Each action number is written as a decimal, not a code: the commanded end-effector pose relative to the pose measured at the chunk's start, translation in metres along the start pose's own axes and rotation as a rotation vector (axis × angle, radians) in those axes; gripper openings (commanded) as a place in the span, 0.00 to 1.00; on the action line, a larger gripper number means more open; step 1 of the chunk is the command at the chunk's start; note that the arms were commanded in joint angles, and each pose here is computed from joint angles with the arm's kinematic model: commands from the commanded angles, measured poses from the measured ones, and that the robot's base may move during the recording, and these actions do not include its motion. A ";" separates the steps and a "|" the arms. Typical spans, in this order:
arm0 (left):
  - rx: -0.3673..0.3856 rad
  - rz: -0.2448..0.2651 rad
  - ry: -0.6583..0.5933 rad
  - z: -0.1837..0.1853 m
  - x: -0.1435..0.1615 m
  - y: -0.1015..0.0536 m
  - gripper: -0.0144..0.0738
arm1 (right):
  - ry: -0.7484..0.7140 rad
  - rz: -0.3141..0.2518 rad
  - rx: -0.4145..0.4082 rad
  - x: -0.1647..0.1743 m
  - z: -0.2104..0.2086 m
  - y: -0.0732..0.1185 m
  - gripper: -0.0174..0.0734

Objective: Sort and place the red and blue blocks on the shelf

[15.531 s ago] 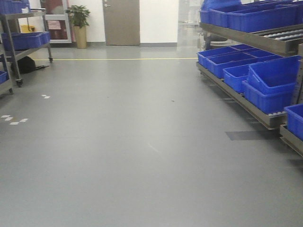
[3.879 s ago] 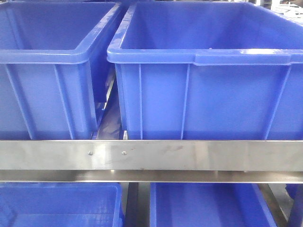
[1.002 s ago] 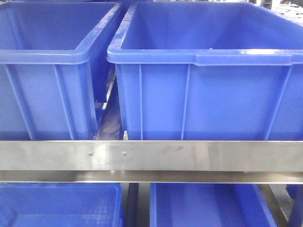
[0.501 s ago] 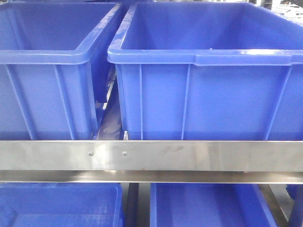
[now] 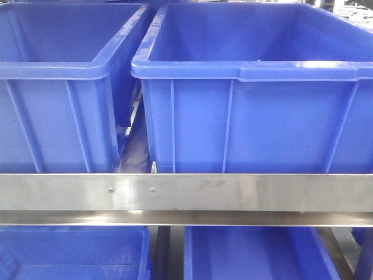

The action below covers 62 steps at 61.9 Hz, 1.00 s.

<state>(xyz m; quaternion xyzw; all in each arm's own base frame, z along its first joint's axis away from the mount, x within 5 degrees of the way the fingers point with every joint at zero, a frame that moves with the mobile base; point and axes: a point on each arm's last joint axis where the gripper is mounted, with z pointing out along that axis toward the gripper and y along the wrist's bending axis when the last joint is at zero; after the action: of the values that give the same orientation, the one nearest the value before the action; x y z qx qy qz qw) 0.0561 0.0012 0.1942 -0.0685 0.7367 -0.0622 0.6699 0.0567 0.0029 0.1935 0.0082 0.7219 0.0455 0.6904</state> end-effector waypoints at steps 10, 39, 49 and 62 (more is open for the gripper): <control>0.042 -0.018 -0.089 0.000 0.002 -0.002 0.32 | -0.111 -0.007 -0.014 -0.014 -0.002 0.002 0.27; 0.061 0.020 -0.129 0.000 -0.002 -0.004 0.32 | -0.111 -0.007 -0.014 -0.014 -0.002 0.002 0.27; 0.062 -0.012 -0.122 0.000 -0.001 -0.004 0.32 | -0.111 -0.007 -0.014 -0.014 -0.002 0.002 0.27; 0.061 -0.005 -0.121 0.000 -0.001 -0.004 0.32 | -0.111 -0.007 -0.014 -0.014 -0.002 0.002 0.27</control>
<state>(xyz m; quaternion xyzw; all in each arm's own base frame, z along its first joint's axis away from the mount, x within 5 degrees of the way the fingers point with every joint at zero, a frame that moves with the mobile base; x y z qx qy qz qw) 0.0563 -0.0021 0.1993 -0.0552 0.7184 -0.0781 0.6890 0.0567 0.0028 0.1934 0.0082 0.7225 0.0454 0.6898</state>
